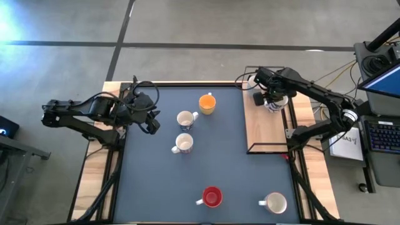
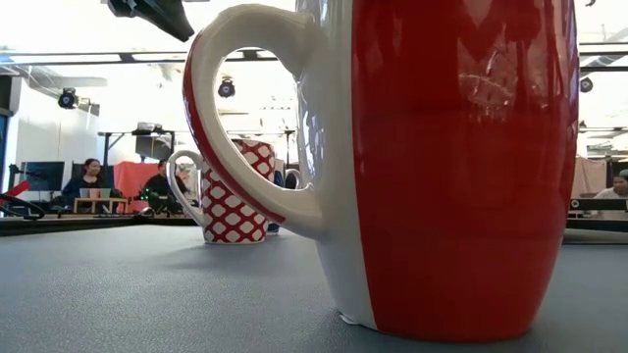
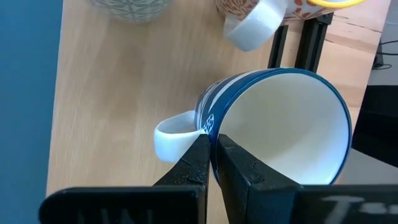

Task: Place coffee mugs
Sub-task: Put the dark blue cup on the shelf aligned with the orange cup, then adjust the blue cup

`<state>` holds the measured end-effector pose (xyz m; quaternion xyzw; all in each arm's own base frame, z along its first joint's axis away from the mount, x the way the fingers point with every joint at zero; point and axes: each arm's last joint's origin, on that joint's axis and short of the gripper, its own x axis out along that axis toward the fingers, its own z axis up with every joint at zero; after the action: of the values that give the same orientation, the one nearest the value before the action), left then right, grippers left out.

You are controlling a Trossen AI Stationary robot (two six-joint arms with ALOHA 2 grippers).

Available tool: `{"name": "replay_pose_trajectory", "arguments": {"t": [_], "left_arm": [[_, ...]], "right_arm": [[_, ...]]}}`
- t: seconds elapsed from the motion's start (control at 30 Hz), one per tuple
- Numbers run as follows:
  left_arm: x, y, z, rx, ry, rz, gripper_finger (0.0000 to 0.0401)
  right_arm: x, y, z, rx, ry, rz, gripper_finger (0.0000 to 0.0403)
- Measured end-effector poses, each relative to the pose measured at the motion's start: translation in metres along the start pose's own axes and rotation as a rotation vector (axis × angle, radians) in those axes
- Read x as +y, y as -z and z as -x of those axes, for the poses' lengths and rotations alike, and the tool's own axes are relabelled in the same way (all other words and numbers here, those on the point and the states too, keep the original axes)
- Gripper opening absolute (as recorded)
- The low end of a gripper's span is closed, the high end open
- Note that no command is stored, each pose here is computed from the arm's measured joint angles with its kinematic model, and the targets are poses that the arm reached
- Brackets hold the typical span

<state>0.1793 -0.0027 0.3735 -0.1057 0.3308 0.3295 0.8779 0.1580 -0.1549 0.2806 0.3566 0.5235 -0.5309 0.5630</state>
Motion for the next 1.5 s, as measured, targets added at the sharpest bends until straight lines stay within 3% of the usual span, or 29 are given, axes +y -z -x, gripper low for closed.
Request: {"name": "replay_pose_trajectory", "arguments": {"t": [0.9, 1.27, 1.5], "left_arm": [[0.0, 0.0, 0.0, 0.0, 0.0, 0.003, 0.0094], [0.0, 0.0, 0.0, 0.0, 0.0, 0.003, 0.0094], [0.0, 0.0, 0.0, 0.007, 0.011, 0.009, 0.0094]], "right_arm": [[0.002, -0.002, 0.003, -0.007, -0.046, 0.046, 0.0014], [0.001, -0.002, 0.005, -0.005, -0.045, 0.032, 0.0077], [0.002, -0.011, 0.026, -0.073, -0.097, -0.003, 0.009]]}}
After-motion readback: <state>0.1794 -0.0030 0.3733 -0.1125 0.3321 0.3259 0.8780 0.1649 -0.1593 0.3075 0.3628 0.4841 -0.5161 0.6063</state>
